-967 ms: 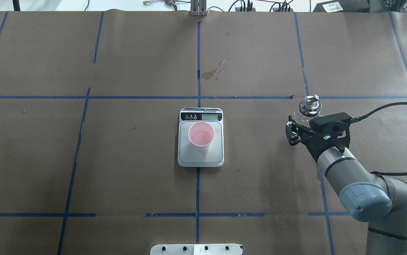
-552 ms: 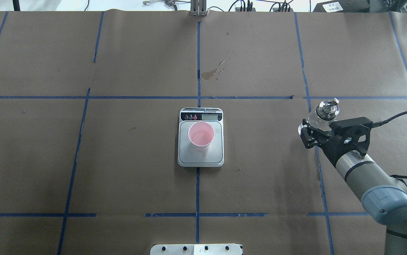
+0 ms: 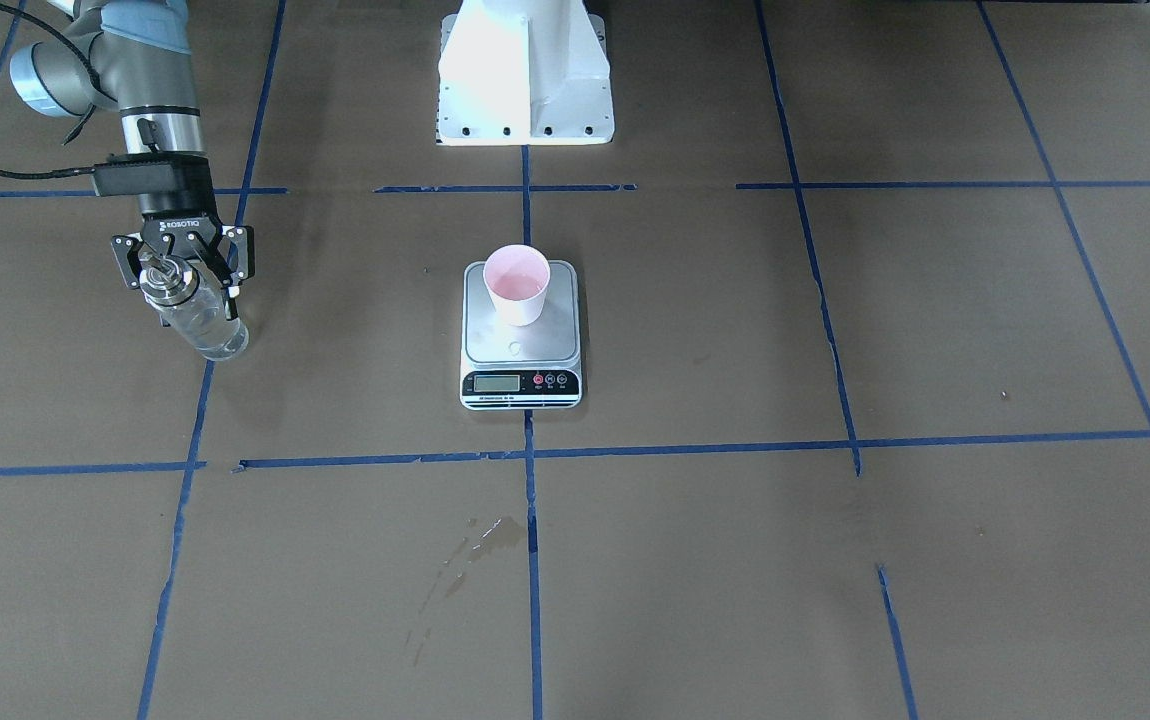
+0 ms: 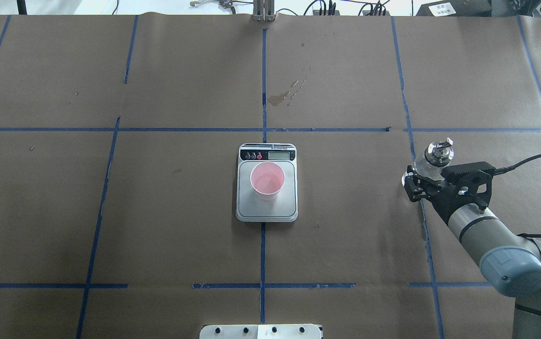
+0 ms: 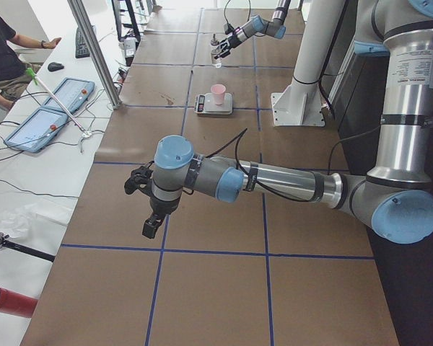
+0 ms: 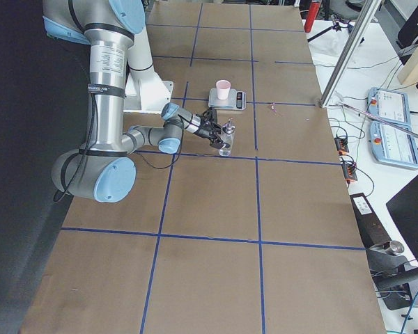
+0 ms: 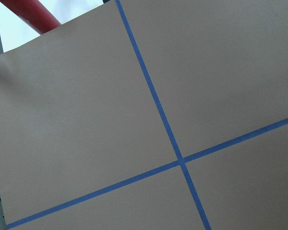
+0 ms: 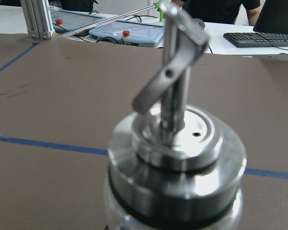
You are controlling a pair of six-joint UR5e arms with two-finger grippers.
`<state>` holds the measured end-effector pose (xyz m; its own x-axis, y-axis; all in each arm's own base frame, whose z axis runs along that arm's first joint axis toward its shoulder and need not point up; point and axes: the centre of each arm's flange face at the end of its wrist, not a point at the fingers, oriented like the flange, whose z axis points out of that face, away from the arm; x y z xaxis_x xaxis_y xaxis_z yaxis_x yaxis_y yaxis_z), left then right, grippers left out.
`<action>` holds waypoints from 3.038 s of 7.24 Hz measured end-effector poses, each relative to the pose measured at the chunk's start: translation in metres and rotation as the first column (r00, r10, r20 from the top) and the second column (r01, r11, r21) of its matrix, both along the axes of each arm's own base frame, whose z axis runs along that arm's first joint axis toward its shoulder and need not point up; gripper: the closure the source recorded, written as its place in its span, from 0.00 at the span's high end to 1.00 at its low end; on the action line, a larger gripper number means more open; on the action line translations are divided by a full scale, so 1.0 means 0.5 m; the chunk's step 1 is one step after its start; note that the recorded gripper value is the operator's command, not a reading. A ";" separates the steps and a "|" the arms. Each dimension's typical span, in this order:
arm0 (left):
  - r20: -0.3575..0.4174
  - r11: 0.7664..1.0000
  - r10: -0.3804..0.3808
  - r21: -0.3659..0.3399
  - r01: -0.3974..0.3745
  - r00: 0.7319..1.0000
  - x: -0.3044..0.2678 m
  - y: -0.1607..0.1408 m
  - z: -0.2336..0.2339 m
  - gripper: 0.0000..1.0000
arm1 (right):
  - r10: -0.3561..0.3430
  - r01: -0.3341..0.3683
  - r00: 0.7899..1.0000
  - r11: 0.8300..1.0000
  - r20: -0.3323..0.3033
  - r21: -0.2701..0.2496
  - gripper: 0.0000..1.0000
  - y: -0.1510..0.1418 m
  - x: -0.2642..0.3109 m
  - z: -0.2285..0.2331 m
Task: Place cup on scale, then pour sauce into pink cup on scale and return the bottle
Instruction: 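Lower the glass bottle onto the table with the right gripper, then open the right gripper and withdraw it from the glass bottle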
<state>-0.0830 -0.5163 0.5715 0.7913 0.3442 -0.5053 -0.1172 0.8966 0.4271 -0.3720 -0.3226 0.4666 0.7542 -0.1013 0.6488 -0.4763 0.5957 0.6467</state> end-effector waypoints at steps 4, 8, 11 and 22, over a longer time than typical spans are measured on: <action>0.000 1.000 0.000 0.001 0.000 1.000 0.000 0.000 -0.001 1.00 | 0.011 -0.010 1.000 1.000 0.017 -0.029 0.10 0.001 0.009 0.018; 0.000 1.000 0.000 0.002 0.000 1.000 0.000 -0.001 -0.002 1.00 | 0.011 -0.011 1.000 0.999 0.010 -0.033 0.72 0.002 0.008 0.027; 0.000 1.000 0.000 0.003 0.000 1.000 0.000 -0.001 -0.003 1.00 | 0.011 -0.011 1.000 0.999 0.003 -0.034 1.00 0.002 0.006 0.033; -0.001 1.000 -0.004 0.015 0.004 1.000 0.000 0.003 -0.019 1.00 | -0.306 0.283 0.952 0.900 -0.019 -0.331 1.00 0.095 0.099 -0.074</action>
<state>-0.0829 -0.5149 0.5618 0.7921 0.3484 -0.5012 -0.1131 0.8907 0.4404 -0.3225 -0.2749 0.4298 0.7658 -0.1213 0.6316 -0.2085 0.8822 0.4222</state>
